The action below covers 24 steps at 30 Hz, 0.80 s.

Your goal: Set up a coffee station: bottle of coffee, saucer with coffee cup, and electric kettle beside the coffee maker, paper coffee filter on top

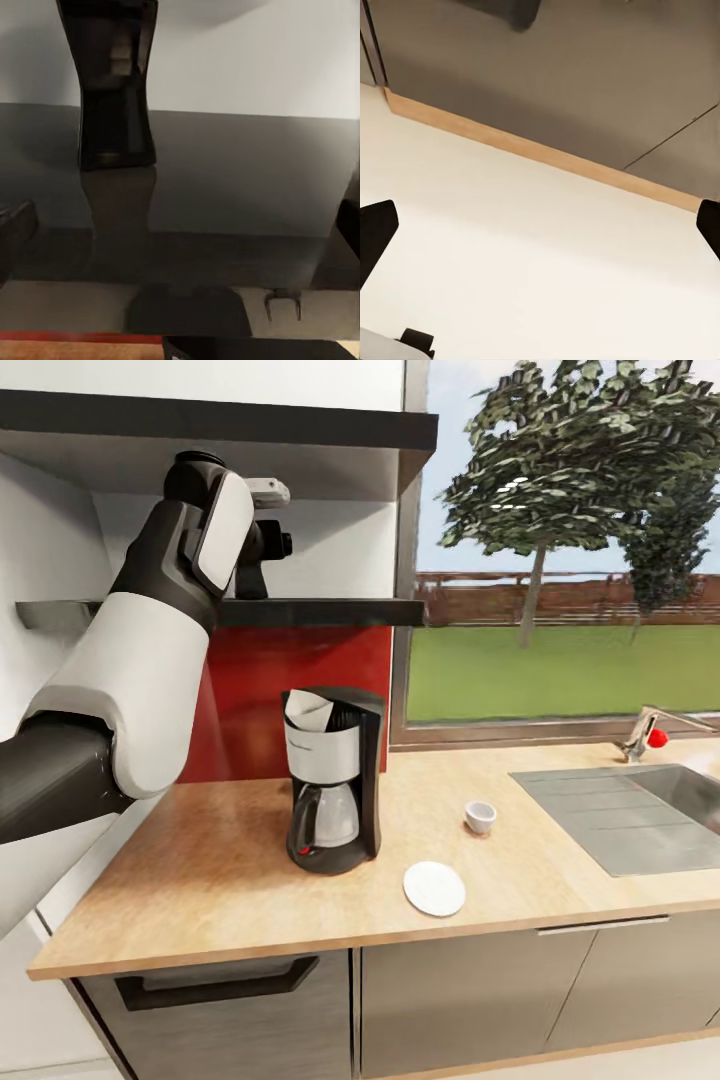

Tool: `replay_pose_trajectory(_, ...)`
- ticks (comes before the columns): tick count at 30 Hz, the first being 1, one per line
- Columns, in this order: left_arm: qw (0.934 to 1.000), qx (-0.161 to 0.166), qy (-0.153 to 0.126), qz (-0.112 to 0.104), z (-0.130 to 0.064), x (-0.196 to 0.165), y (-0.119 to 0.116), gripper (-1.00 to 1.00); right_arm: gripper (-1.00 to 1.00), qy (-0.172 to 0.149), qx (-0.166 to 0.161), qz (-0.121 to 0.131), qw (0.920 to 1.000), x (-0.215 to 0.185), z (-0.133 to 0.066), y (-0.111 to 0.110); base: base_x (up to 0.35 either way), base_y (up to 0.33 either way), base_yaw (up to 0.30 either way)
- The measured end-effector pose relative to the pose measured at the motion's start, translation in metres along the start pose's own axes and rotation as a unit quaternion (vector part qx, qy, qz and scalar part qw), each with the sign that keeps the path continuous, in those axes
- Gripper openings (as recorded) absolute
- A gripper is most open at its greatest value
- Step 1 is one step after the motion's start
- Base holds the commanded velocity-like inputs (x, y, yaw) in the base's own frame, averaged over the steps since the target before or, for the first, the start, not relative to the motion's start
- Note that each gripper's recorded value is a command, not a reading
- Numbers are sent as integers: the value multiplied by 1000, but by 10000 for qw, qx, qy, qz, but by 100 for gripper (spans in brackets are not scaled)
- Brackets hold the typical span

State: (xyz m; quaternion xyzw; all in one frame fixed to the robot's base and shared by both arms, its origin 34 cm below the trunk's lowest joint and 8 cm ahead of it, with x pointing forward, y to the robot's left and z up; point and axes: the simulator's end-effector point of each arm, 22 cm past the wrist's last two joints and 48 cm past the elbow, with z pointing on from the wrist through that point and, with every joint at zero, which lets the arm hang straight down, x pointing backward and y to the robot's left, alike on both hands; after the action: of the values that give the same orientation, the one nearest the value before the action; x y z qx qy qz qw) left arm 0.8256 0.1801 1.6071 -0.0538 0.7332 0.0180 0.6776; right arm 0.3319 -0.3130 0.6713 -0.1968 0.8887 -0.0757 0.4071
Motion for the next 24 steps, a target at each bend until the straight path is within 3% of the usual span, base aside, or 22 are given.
replay_pose_trajectory(5, 9999, -42, -82, 123, -3, -4, -3, 100, 100, 3, -1, -2, 10000, 0, 0, 0, 76, 0, 0)
replay_pose_trajectory(12, 9969, -225, -411, 636, -15, -20, -12, 100, 100, 8, -6, -3, 10000, 0, 0, 0, 178, 21, 0)
replay_pose_trajectory(24, 9961, -272, -454, 712, -16, -22, -12, 100, 100, 300, -137, 17, 9995, 24, -11, 10, 69, 3, 0)
